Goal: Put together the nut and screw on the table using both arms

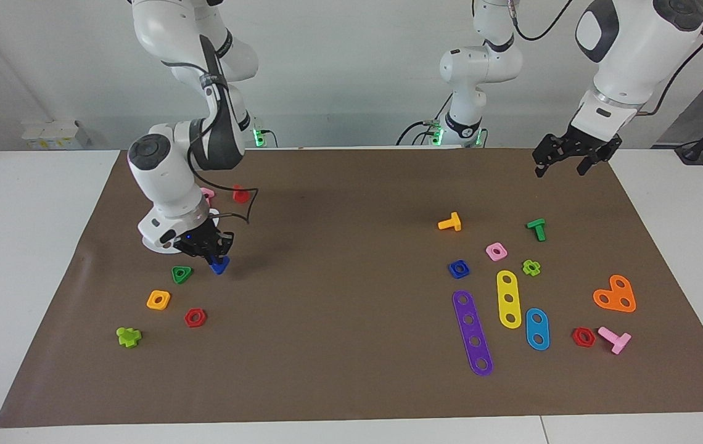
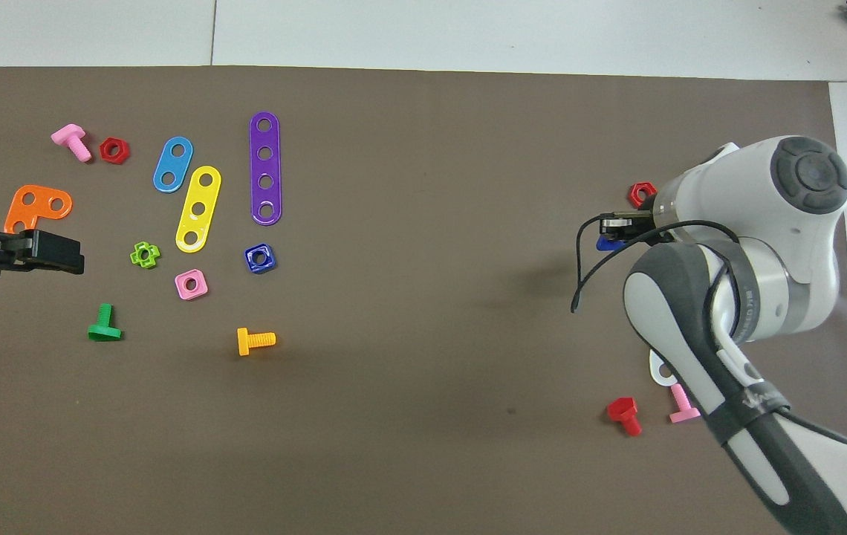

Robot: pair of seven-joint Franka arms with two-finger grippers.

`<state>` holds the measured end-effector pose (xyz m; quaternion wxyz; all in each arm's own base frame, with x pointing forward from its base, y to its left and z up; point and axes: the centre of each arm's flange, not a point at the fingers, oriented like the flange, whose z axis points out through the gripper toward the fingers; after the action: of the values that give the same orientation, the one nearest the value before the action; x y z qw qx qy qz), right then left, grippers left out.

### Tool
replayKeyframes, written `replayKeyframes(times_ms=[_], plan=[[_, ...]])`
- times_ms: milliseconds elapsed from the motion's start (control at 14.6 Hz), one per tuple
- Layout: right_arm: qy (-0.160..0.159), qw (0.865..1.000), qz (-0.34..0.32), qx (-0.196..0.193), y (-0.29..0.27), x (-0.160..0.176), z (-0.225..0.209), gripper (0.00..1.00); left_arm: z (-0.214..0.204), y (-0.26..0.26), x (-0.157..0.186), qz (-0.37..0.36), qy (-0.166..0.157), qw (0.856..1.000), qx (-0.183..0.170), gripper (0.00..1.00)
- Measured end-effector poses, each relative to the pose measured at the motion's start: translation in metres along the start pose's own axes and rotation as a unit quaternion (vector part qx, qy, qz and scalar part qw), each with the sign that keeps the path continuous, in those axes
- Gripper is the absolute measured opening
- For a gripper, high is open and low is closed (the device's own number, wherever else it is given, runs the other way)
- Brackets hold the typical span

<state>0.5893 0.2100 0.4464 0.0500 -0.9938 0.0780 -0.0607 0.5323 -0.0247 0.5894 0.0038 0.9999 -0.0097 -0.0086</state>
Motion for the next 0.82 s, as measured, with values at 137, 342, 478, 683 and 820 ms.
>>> replayKeyframes(times_ms=[137, 342, 478, 683, 820], plan=[[0.006, 1.0, 0.02, 0.012, -0.059, -0.013, -0.001, 0.19, 0.0, 0.0, 0.0, 0.0, 0.0, 1.0, 0.0, 1.0], [0.013, 0.999, 0.04, 0.025, -0.129, -0.028, 0.025, 0.19, 0.0, 0.0, 0.0, 0.0, 0.0, 1.0, 0.0, 1.0], [0.018, 0.999, 0.038, 0.016, -0.161, -0.044, 0.058, 0.19, 0.0, 0.0, 0.0, 0.0, 0.0, 1.0, 0.0, 1.0], [0.042, 0.998, 0.036, -0.013, -0.195, -0.073, 0.115, 0.19, 0.0, 0.0, 0.0, 0.0, 0.0, 1.0, 0.0, 1.0], [0.045, 0.998, 0.037, -0.015, -0.197, -0.074, 0.126, 0.19, 0.0, 0.0, 0.0, 0.0, 0.0, 1.0, 0.0, 1.0]])
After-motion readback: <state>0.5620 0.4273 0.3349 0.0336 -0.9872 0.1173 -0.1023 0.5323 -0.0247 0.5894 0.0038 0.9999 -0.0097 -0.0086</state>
